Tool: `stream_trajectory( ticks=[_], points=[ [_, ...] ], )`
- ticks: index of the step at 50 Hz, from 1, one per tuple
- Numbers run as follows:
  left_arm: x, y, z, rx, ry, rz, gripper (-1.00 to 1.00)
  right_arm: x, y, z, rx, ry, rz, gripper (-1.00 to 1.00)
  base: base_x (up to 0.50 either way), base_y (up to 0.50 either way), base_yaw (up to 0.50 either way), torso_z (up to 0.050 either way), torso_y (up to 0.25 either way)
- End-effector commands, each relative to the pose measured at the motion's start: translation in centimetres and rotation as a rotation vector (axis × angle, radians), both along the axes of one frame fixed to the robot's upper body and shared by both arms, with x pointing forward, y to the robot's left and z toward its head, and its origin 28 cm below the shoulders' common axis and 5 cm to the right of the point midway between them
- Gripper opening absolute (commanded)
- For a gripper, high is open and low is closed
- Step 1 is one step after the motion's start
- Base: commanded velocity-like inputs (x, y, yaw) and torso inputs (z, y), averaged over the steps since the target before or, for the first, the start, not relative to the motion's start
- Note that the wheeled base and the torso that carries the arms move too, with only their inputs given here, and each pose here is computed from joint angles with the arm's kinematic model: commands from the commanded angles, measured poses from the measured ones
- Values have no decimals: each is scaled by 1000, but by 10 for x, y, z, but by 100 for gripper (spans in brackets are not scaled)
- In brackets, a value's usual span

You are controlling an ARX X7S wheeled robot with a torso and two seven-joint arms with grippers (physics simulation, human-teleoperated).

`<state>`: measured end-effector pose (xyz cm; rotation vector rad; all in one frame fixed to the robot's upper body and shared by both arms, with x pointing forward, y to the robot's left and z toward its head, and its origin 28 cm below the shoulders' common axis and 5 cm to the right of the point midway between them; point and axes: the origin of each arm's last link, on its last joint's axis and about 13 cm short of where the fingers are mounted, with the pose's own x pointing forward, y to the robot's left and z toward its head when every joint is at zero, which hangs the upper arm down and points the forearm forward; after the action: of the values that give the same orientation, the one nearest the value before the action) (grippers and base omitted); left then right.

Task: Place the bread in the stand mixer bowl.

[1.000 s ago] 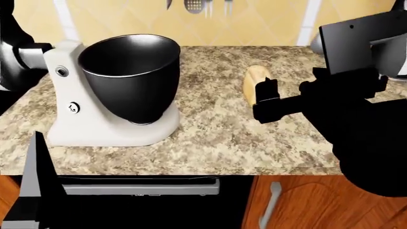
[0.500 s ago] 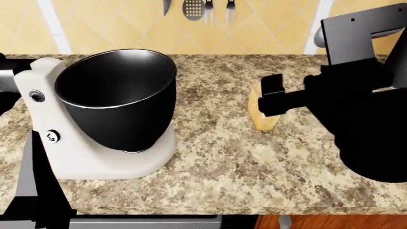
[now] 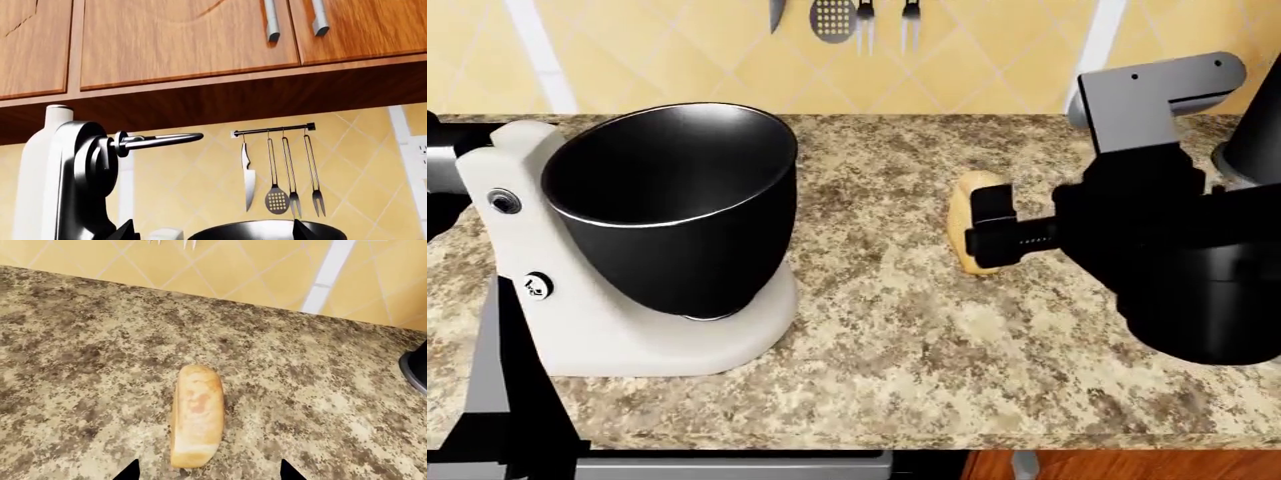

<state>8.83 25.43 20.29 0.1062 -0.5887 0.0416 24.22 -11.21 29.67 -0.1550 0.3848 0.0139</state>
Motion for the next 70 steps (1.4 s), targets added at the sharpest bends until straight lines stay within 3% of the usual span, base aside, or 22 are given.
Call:
stream_trajectory(
  ticks=[1,22,32,45,61,70],
  points=[
    [0,0,-1,-1,4,0,100,10,0,-9,16,52,-1,100,0,0,0,0,0],
    [0,0,-1,-1,12,3,100,52,19,-49,12,141,43,100,0,0,0,0,0],
    [0,0,-1,-3,11,2,100,59,14,-46,2,124,-32,100,0,0,0,0,0],
    [0,-1,-1,-1,11,0,100,64,16,-51,3,128,-10,100,0,0,0,0,0],
    [0,-1,-2,0,13,-2,100,90,11,-65,4,153,-75,100,0,0,0,0,0],
    [0,-1,-2,2,14,-4,100,103,11,-79,27,181,-48,100,0,0,0,0,0]
  ],
)
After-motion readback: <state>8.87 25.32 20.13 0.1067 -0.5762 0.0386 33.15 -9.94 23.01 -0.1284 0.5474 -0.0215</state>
